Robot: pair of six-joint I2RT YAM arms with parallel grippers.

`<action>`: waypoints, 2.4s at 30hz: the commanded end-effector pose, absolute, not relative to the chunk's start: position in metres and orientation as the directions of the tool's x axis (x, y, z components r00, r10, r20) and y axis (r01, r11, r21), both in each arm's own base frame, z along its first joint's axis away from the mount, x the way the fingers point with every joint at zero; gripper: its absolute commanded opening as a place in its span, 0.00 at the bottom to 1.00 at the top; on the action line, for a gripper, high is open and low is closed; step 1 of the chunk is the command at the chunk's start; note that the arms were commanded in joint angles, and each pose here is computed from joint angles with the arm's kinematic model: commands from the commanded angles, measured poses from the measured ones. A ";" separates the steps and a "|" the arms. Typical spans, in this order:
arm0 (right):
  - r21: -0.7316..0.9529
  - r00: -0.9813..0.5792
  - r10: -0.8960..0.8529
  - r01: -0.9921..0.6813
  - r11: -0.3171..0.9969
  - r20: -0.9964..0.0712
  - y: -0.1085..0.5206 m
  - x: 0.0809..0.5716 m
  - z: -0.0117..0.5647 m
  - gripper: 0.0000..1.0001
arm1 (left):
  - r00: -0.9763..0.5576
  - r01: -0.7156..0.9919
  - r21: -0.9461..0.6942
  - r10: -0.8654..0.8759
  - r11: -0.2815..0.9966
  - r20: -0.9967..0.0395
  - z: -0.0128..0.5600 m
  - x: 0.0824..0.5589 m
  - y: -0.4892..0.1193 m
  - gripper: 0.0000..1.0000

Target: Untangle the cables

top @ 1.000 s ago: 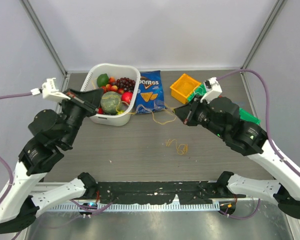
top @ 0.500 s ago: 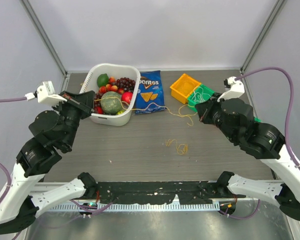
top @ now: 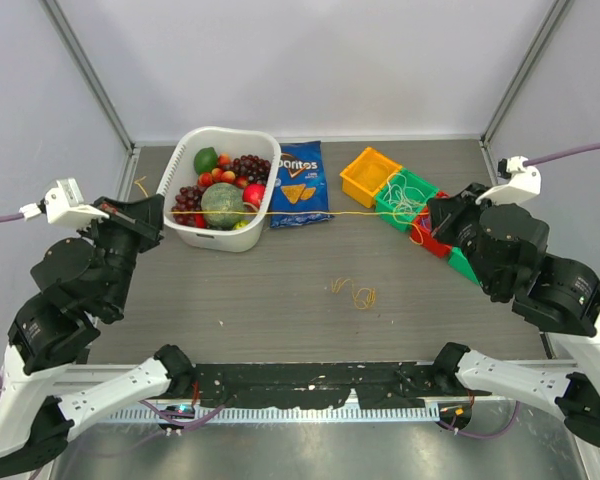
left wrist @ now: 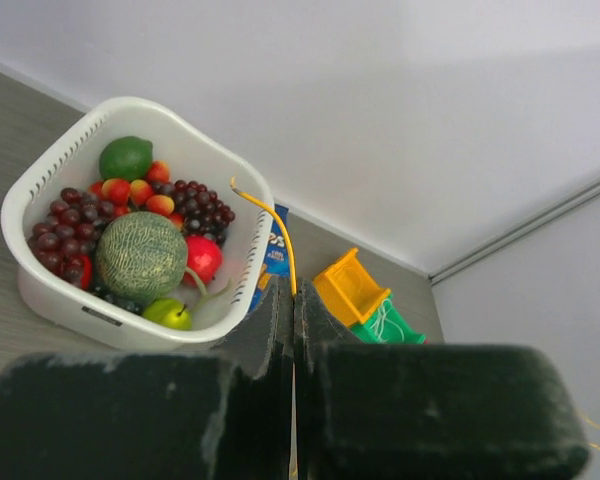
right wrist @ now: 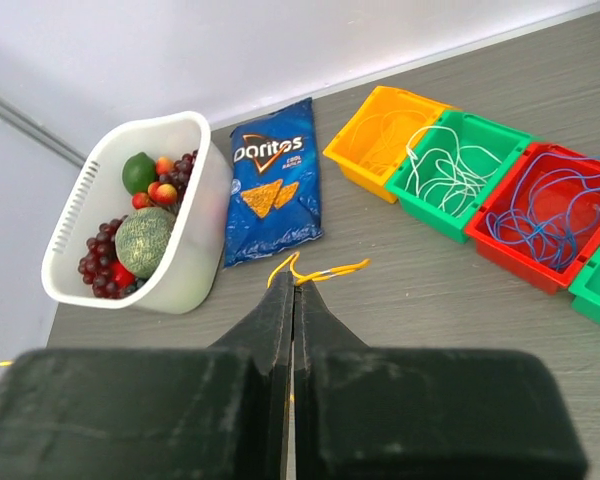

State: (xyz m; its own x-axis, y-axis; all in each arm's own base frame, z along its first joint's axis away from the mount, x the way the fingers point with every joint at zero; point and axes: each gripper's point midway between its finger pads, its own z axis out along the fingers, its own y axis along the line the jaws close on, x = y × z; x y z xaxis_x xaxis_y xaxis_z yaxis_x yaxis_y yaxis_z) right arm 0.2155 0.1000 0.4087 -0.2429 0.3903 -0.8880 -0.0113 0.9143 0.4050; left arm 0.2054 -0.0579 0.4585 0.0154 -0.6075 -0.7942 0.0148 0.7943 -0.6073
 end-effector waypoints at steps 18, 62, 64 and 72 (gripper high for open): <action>0.466 -0.119 0.453 -0.137 0.874 -0.884 0.142 0.247 0.479 0.01 | -0.658 0.357 -0.680 -0.345 0.640 -0.670 0.380 0.223 -0.280 0.00; 0.368 0.196 0.333 0.182 0.912 -0.922 0.067 0.482 0.535 0.01 | -0.487 0.481 -0.265 0.003 0.836 -0.874 0.395 0.207 -0.198 0.98; 0.357 0.214 0.315 0.193 0.914 -0.924 0.065 0.487 0.544 0.01 | -0.469 0.490 -0.227 0.035 0.842 -0.883 0.396 0.211 -0.197 1.00; 0.373 0.293 0.317 0.158 0.914 -0.902 0.065 0.485 0.577 0.01 | -0.415 0.528 -0.113 0.140 0.842 -0.899 0.396 0.225 -0.201 1.00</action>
State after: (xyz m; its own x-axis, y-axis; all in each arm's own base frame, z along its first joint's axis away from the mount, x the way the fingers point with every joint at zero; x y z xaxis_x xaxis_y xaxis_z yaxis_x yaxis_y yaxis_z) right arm 0.4978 0.0701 0.5404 0.1970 0.3022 -0.9327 0.1936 0.9206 0.3392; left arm 0.2181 -0.2051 0.3848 -0.4801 0.0835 -0.8732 0.5001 0.8439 -0.1942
